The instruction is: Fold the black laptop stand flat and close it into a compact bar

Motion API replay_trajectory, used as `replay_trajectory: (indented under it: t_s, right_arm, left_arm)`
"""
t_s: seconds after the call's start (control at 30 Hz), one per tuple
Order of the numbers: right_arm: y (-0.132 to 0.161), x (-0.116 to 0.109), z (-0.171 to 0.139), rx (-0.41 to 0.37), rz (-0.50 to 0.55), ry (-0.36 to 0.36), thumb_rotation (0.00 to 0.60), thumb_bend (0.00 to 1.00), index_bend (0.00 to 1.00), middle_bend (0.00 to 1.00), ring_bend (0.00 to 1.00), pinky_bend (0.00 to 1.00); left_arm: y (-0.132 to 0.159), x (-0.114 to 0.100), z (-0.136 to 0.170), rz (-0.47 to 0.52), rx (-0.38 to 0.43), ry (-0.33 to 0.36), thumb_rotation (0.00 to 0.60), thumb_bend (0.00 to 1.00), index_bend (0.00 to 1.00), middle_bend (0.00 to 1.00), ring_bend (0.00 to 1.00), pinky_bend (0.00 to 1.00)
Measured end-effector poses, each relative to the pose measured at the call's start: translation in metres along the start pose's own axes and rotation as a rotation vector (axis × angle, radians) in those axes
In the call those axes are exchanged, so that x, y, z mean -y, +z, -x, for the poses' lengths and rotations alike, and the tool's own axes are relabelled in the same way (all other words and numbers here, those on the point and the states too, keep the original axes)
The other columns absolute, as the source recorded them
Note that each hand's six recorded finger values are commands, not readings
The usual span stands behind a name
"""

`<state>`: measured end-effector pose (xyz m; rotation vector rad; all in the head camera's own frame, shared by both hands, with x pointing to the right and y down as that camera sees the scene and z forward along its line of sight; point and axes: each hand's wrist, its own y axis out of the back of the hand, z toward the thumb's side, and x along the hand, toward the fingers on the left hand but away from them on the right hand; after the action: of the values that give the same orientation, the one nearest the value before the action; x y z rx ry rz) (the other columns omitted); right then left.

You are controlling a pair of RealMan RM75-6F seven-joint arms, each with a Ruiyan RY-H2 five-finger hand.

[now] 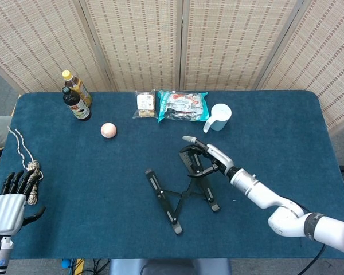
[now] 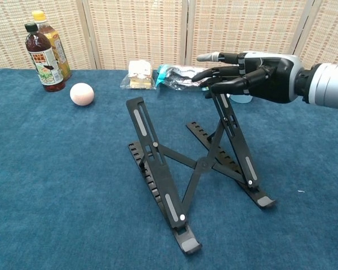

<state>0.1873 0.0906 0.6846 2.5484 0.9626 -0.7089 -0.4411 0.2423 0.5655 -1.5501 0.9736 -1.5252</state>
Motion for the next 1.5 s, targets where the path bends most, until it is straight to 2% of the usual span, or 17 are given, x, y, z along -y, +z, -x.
replay_trajectory:
  t_s: [0.1, 0.3, 0.7, 0.87, 1.13, 1.5]
  right_arm:
    - [-0.001, 0.004, -0.002, -0.002, 0.032, 0.03, 0.6, 0.0, 0.16, 0.34, 0.23, 0.26]
    - [0.006, 0.007, -0.021, -0.062, 0.047, 0.088, 0.6, 0.0, 0.16, 0.34, 0.24, 0.26]
    - [0.027, 0.002, -0.097, -0.201, 0.009, 0.128, 0.6, 0.0, 0.16, 0.34, 0.24, 0.28]
    - [0.023, 0.004, -0.131, -0.196, -0.004, 0.128, 0.6, 0.0, 0.16, 0.34, 0.24, 0.28]
    - [0.02, 0.012, -0.16, -0.199, -0.013, 0.138, 0.6, 0.0, 0.16, 0.34, 0.24, 0.3]
    - [0.018, 0.014, -0.172, -0.196, 0.001, 0.129, 0.6, 0.0, 0.16, 0.32, 0.24, 0.3]
  left_arm:
    - [0.0, 0.0, 0.001, 0.001, 0.0, 0.001, 0.6, 0.17, 0.15, 0.08, 0.03, 0.0]
    - [0.0, -0.001, 0.0, 0.0, 0.003, 0.006, 0.6, 0.17, 0.15, 0.08, 0.03, 0.0]
    - [0.01, -0.001, -0.006, 0.0, 0.039, 0.011, 0.6, 0.17, 0.15, 0.08, 0.03, 0.0]
    - [0.013, -0.003, -0.007, -0.001, 0.047, 0.015, 0.6, 0.17, 0.15, 0.08, 0.03, 0.0]
    - [0.014, -0.003, -0.006, 0.001, 0.052, 0.018, 0.6, 0.17, 0.15, 0.08, 0.03, 0.0]
    - [0.013, -0.003, -0.005, 0.003, 0.049, 0.023, 0.6, 0.17, 0.15, 0.08, 0.04, 0.0]
